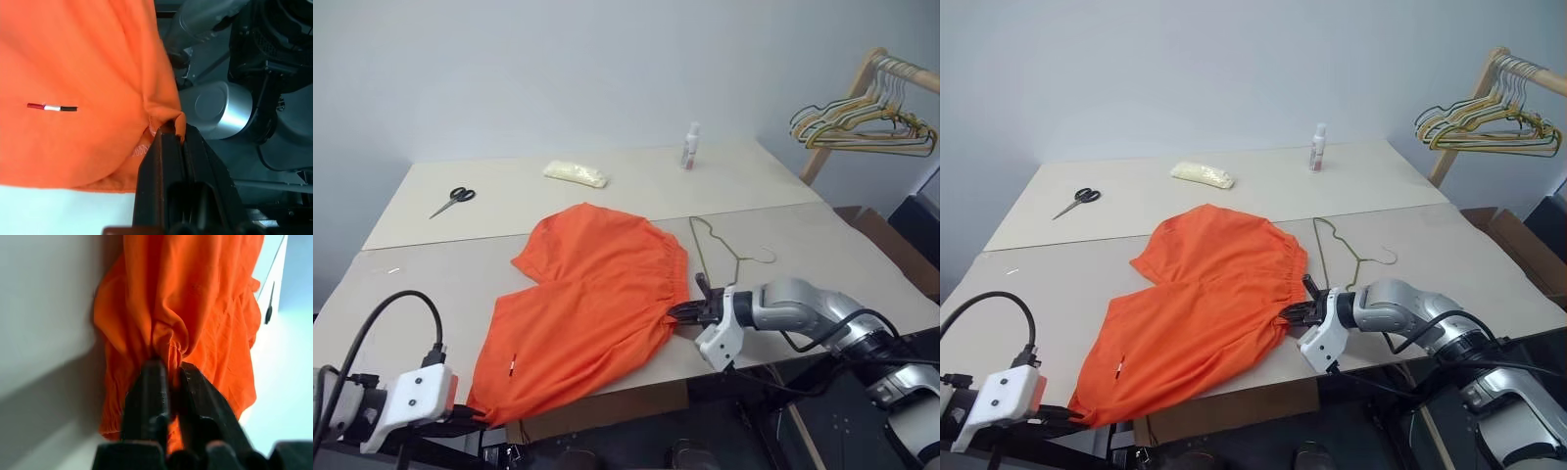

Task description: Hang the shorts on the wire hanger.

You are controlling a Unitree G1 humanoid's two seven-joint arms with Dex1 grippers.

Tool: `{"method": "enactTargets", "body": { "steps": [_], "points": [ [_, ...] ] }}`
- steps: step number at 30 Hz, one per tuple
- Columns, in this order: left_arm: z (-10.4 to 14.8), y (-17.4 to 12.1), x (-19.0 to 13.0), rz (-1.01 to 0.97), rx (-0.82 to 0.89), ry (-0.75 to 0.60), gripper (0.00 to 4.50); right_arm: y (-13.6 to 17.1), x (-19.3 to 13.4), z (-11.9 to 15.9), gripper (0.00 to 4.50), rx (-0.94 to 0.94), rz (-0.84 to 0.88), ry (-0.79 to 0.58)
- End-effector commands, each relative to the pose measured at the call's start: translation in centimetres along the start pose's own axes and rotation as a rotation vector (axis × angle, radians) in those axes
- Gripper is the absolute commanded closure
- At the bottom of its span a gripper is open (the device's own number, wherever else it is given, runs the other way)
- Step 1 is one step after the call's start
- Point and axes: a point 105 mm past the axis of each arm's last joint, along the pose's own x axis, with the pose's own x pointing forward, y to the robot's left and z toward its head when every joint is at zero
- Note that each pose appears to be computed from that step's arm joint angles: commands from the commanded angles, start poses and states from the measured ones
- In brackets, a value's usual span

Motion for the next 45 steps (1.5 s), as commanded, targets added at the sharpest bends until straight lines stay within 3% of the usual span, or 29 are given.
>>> {"method": "enactTargets", "body": {
  "steps": [1,8,12,14,19,24,27,34,41,45],
  "points": [
    [0.4,0.4,0.3,0.008,0.05,-0.009,4.07,-0.7,-1.1,0.6,2.56,-0.044,0.001,-0.044],
    [0.4,0.4,-0.8,-0.025,0.048,-0.017,1.91,1.0,-4.0,2.0,0.04,0.084,0.143,-0.119],
    [2.3,1.4,-2.1,0.009,0.05,-0.131,0.57,0.7,-5.4,1.4,0.0,0.217,0.14,-0.094],
    [4.1,2.4,-3.0,0.063,0.063,-0.237,0.04,-1.2,-6.0,-0.1,0.0,0.428,0.036,-0.025],
    [8.1,4.5,-4.6,0.162,0.118,-0.456,0.02,-3.7,-7.6,-4.5,0.0,0.903,-0.178,0.21],
    [10.5,6.3,-3.5,0.193,0.181,-0.53,0.02,-1.7,-7.8,-10.0,0.0,1.343,-0.427,0.546],
    [11.3,7.7,-2.3,0.234,0.209,-0.521,0.02,-0.2,-6.6,-11.0,0.0,1.531,-0.508,0.616],
    [13.0,9.8,-0.5,0.273,0.231,-0.568,0.02,2.3,-4.5,-10.7,0.0,1.621,-0.518,0.664],
    [13.1,9.7,-0.2,0.238,0.259,-0.573,0.02,6.2,-6.6,-9.9,0.0,1.533,-0.416,0.824],
    [13.6,9.6,-0.1,0.213,0.267,-0.604,0.02,5.6,-7.6,-9.4,0.0,1.558,-0.461,0.766]
  ]
}}
